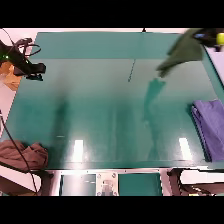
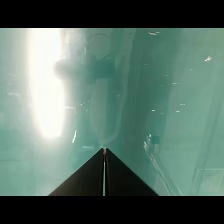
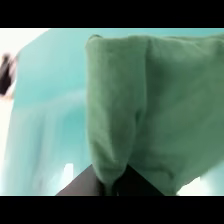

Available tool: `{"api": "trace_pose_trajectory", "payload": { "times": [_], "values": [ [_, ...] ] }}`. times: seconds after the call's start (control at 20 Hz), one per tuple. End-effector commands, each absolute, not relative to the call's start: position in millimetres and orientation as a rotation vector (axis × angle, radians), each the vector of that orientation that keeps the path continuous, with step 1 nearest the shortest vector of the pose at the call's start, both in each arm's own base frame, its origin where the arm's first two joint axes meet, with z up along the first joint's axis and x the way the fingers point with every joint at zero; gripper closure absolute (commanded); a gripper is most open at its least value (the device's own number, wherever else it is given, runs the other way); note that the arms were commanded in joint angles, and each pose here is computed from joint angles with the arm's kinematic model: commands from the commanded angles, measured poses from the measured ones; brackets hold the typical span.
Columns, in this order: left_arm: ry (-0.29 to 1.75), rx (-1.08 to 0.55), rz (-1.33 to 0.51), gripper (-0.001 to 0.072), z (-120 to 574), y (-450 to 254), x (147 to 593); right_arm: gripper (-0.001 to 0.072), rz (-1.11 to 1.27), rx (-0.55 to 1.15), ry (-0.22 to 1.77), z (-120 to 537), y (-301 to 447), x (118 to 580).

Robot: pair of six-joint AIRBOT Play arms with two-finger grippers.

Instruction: Fold the shirts.

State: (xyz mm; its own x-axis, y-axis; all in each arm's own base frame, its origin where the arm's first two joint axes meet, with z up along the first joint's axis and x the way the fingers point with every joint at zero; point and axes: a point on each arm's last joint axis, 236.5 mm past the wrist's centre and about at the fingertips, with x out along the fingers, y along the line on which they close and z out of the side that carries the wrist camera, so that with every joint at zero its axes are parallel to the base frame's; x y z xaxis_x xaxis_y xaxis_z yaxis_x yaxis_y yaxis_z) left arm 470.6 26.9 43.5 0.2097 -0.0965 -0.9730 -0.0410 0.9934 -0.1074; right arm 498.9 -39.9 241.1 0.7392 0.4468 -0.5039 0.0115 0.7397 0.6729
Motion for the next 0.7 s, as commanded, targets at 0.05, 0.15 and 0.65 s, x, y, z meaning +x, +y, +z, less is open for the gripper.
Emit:
{"api": "trace_pose_trajectory", "payload": {
  "times": [0.05, 0.15, 0.65],
  "values": [
    [1.357, -0.134, -0.056, 0.0686, 44, 22, 471, 0.0696, -0.034, 0.775, 0.600, 253, -183, 456],
    [1.358, -0.135, -0.056, 0.0686, 44, 22, 471, 0.0697, -0.136, 0.808, 0.576, 249, -232, 429],
    [1.375, -0.156, -0.077, 0.0686, 45, 15, 467, 0.0697, -0.295, 0.875, 0.699, 196, -289, 367]
  ]
}}
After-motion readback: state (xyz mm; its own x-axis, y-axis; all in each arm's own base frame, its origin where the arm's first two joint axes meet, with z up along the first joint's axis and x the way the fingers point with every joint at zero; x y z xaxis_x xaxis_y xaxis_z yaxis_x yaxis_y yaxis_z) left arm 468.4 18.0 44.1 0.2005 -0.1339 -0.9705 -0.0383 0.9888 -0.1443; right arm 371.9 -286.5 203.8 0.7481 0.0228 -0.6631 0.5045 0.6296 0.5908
